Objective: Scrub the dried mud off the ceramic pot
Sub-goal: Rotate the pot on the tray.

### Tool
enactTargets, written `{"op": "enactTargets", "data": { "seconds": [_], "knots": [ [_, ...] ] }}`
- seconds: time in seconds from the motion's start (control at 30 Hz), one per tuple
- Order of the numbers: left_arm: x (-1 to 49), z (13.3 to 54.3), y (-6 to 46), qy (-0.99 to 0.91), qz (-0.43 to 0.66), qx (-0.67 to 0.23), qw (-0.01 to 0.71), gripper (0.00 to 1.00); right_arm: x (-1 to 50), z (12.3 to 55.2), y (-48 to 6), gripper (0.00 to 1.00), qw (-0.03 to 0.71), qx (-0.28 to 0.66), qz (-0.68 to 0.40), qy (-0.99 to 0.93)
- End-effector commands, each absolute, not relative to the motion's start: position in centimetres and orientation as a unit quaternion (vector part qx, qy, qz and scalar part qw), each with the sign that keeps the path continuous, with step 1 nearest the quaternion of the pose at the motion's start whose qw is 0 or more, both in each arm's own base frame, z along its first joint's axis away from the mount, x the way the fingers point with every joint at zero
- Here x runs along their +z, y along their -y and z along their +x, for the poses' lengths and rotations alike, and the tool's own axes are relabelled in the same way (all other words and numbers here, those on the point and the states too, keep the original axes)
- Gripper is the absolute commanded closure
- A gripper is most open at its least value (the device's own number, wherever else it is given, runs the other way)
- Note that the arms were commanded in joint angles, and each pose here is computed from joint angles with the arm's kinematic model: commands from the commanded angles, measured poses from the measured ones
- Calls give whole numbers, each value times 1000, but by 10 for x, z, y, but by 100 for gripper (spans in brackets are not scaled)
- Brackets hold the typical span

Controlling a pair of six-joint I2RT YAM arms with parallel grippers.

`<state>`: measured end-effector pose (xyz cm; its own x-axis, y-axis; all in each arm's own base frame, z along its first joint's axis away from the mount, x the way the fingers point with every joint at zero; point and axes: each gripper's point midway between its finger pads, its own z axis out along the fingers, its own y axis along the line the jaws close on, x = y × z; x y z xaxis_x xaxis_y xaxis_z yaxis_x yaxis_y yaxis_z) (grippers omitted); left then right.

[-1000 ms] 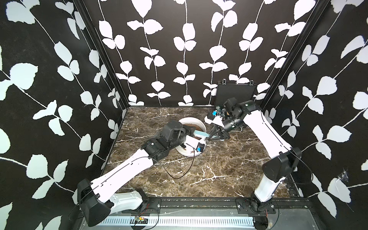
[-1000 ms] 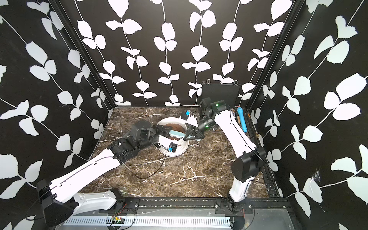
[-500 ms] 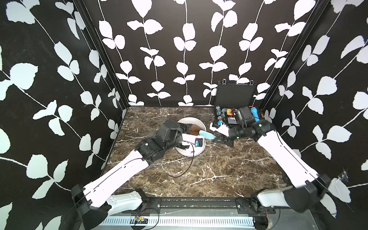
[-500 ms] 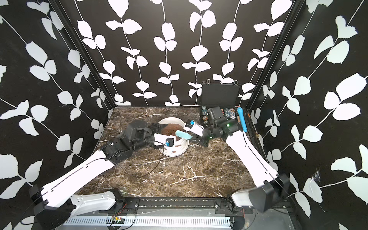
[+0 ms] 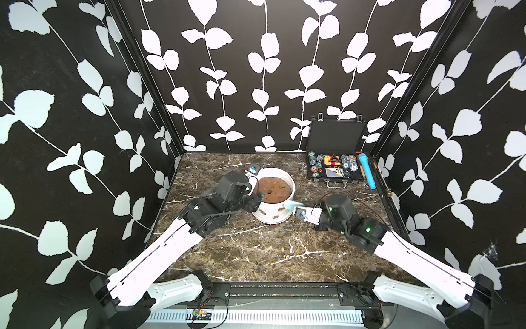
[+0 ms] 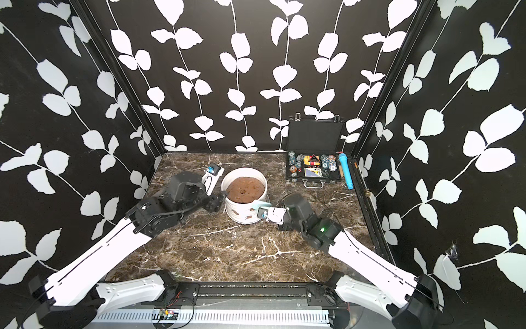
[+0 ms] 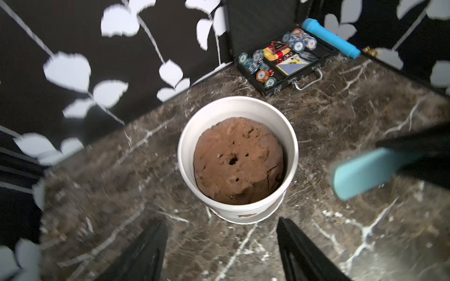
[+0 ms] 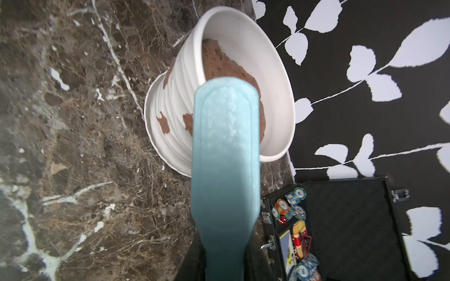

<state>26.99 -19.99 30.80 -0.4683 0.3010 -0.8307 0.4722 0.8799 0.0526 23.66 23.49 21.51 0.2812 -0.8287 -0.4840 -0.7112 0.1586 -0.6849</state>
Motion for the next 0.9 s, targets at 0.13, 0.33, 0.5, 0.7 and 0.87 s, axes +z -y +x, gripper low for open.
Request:
{"op": "enactTargets", "data": {
  "seconds": [0.13, 0.33, 0.5, 0.7, 0.87],
  "knots": [
    [259, 295, 181, -906, -23, -161, 390, 29, 213, 239, -251, 100, 509, -203, -660, -513],
    [216, 311, 182, -929, -82, -116, 342, 37, 195, 243, -273, 100, 495, -233, -677, -492],
    [206, 321, 184, -929, -102, -120, 336, 42, 182, 243, -282, 100, 492, -239, -683, -485],
    [182, 329, 189, -941, -113, -99, 304, 49, 174, 243, -286, 100, 487, -236, -685, -487],
    [193, 345, 185, -934, -116, -89, 327, 52, 171, 242, -289, 100, 486, -224, -685, -495]
  ]
}}
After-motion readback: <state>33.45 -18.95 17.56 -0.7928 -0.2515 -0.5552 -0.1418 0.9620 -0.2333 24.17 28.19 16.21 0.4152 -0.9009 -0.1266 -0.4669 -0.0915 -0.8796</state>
